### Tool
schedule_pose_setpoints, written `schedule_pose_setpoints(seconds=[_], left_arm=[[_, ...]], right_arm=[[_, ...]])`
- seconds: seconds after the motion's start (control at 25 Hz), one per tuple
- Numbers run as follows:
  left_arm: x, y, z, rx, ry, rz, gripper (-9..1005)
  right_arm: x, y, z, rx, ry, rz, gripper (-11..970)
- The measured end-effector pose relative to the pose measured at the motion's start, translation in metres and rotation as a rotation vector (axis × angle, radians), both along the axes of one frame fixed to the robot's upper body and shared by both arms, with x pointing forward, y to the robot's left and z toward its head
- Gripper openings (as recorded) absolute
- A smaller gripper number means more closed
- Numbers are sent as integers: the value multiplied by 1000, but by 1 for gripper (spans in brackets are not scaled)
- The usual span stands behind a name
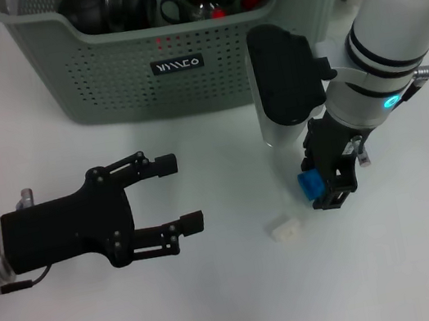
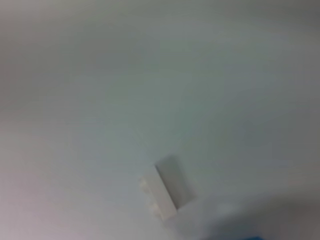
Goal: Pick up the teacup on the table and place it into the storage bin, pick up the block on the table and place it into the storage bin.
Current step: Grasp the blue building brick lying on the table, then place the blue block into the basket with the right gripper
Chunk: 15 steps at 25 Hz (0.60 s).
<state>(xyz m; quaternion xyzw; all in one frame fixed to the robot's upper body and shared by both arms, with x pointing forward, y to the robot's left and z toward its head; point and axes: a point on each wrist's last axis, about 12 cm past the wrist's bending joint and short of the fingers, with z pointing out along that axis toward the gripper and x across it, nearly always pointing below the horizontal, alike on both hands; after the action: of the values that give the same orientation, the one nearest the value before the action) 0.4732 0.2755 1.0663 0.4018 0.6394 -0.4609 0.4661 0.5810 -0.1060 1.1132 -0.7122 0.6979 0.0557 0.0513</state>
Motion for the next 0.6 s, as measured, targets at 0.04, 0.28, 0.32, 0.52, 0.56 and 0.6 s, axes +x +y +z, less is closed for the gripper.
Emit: schedule_pose_setpoints(seconds=[0.04, 0.28, 0.32, 0.52, 0.56, 0.6], left_arm=[[0, 0, 0, 0, 0, 0, 875], [0, 1, 0, 1, -1, 0, 875], [0, 1, 0, 1, -1, 0, 875], [0, 1, 1, 2, -2, -2, 875], [0, 2, 1, 2, -3, -2, 875], [0, 2, 1, 4, -4, -2, 875]], right_arm=[[0, 0, 0, -1, 1, -1, 673], [0, 0, 1, -3, -2, -3, 602], [1, 0, 1, -3, -4, -4, 590], [3, 1, 13, 19, -19, -22, 421], [3, 1, 19, 34, -18, -25, 421], [3, 1, 27, 56, -22, -29, 422]])
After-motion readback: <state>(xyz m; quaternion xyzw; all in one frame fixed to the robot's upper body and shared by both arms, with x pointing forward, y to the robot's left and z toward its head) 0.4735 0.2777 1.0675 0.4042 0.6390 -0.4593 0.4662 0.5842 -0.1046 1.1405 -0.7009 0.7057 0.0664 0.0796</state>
